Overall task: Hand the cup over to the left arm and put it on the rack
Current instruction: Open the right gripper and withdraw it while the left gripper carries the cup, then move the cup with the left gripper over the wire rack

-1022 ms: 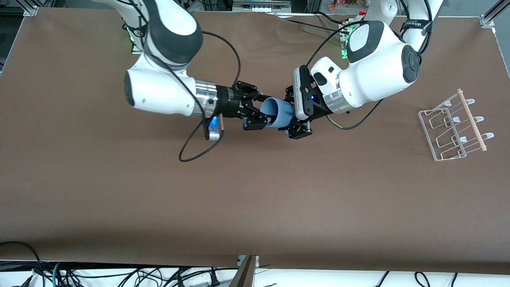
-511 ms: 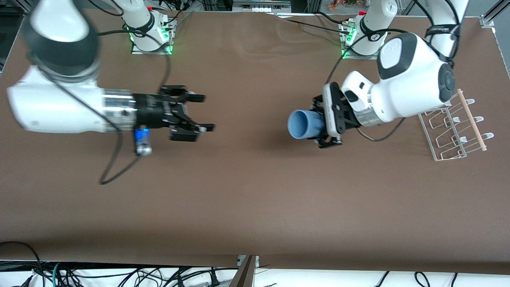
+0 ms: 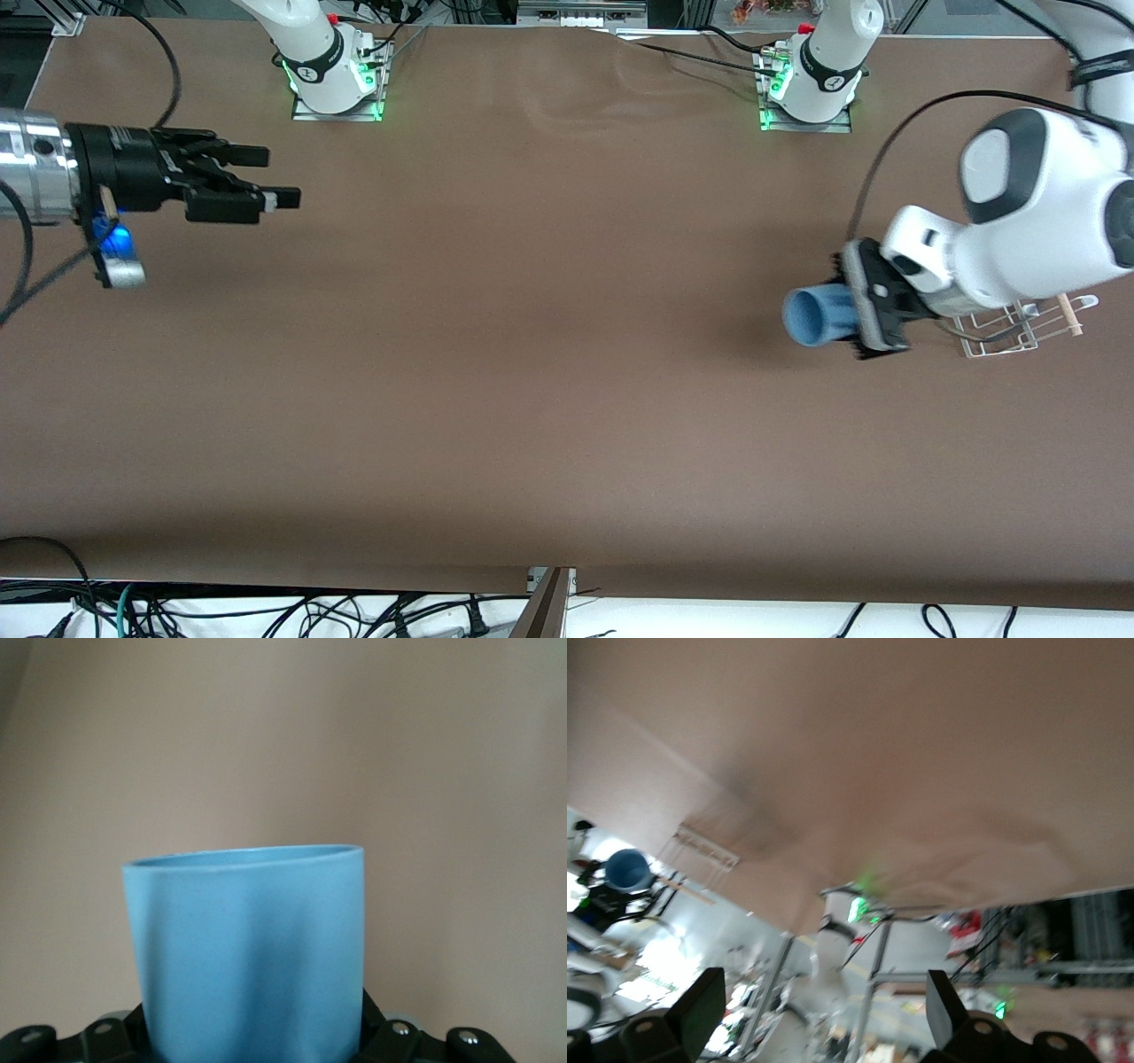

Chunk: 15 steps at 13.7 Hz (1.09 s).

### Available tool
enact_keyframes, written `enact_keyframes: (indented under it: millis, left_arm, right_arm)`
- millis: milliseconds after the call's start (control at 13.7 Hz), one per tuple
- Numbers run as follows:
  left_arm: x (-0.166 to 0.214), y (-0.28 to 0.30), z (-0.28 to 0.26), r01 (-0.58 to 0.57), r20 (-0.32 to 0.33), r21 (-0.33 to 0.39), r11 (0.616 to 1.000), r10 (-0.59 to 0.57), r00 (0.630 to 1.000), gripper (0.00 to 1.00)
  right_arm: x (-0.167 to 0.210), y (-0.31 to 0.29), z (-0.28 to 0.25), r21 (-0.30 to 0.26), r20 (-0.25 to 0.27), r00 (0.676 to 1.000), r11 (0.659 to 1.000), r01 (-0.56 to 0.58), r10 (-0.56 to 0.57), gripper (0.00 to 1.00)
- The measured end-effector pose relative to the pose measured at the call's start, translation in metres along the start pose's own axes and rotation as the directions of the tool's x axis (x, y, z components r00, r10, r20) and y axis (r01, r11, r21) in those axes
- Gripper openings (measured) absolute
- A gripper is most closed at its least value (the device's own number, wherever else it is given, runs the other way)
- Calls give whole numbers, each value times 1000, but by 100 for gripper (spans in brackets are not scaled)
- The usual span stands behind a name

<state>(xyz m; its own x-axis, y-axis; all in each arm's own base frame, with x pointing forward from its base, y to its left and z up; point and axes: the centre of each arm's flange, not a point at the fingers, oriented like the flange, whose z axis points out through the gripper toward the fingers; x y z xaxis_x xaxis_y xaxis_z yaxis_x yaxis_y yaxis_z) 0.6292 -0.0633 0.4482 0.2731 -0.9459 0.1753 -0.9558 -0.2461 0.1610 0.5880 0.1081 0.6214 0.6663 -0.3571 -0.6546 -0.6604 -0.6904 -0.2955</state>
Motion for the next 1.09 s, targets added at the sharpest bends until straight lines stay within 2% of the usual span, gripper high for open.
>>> enact_keyframes:
  millis: [146,219,365,438,584,657,803,949,1095]
  left_arm:
    - [-40,-8,-3,6,176,11,1000,-8,984,75]
    - [-53,-10,-5,-2,281,33,999,-8,960,75]
    - [-68,-16,-12,-27,480,96,995,-23,877,75]
    - [-75,-18,-17,-47,565,123,991,-31,825,75]
    - [-89,-20,-22,-82,707,133,988,-36,707,75]
    - [-99,-22,-22,-102,775,125,987,-32,631,75]
    - [-122,-24,-9,-135,887,99,986,-26,460,75]
    - [-153,-21,18,-138,943,42,990,7,333,75]
    - [-176,-14,45,-150,974,-18,988,51,219,75]
  right_arm:
    - [-12,17,-3,-95,-82,991,991,96,-104,100]
    - [-16,24,-4,-137,-105,983,981,136,-151,100]
    - [-15,35,-4,-215,-151,960,956,200,-235,100]
    - [-11,39,-3,-259,-179,943,938,229,-280,100]
    - [-1,44,3,-348,-231,898,894,283,-375,100]
    - [5,48,7,-391,-248,871,867,310,-423,100]
    - [17,58,13,-470,-250,808,796,380,-533,100]
    - [25,66,12,-528,-236,763,739,419,-601,100]
    - [25,67,7,-571,-243,736,707,418,-631,100]
